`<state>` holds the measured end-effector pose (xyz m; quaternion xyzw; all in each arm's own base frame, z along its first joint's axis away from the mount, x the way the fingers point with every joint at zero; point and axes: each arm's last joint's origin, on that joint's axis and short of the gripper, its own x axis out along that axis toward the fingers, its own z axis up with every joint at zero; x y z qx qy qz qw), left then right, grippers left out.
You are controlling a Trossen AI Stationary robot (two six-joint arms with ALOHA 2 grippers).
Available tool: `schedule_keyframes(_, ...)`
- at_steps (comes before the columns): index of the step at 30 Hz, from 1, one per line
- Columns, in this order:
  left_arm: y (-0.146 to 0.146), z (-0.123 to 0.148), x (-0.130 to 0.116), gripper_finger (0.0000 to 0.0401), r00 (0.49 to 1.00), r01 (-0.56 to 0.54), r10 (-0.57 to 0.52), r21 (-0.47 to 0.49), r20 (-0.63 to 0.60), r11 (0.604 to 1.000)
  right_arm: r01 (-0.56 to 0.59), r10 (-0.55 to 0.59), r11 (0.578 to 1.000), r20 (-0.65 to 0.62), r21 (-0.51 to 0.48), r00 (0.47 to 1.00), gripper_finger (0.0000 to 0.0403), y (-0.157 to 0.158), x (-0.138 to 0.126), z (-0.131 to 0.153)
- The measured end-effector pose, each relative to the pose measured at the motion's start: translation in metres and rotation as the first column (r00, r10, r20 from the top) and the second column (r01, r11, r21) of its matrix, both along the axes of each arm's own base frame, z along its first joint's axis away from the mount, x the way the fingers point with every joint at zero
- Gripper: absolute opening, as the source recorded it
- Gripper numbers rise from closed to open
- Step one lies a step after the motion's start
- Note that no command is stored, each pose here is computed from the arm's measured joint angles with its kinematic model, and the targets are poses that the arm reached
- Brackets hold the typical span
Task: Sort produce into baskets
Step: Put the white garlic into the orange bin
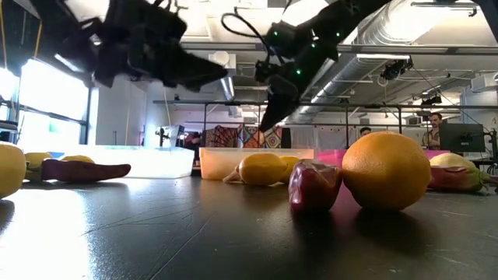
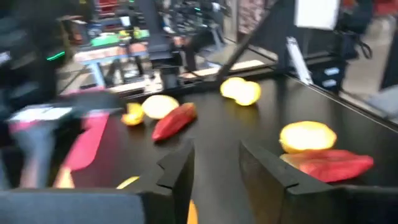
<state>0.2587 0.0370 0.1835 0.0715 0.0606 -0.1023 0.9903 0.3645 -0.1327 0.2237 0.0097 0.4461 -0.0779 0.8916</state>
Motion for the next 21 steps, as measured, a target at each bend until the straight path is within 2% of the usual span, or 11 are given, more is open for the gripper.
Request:
schedule_keyframes(5, 0.003, -0.005, -0.012, 0.0081, 0.999, -0.031, 0.031, -0.061, 0.013, 0.998, -0.013, 0.013, 0.999, 0.022, 0.034, 1.0, 0.0079, 0.022, 0.014, -0.007)
schedule_keyframes(11, 0.0, -0.017, -0.015, 0.0069, 0.994, -0.037, 0.027, -0.09, -0.108, 0.995, 0.004, -0.003, 0.997, -0.015, 0.075, 1.0, 0.009, 0.03, 0.026, -0.033)
schedule_keyframes(15, 0.001, -0.018, -0.015, 0.0068, 0.992, -0.054, 0.044, -0.086, -0.119, 0.995, 0.026, -0.022, 0.997, -0.048, 0.079, 0.999, 0.0129, 0.031, 0.03, -0.048)
schedule_keyframes(21, -0.001, -0.018, -0.015, 0.0068, 0.992, -0.052, 0.039, -0.105, -0.123, 0.993, 0.029, -0.028, 0.996, -0.021, 0.082, 0.999, 0.0218, 0.029, 0.035, -0.054)
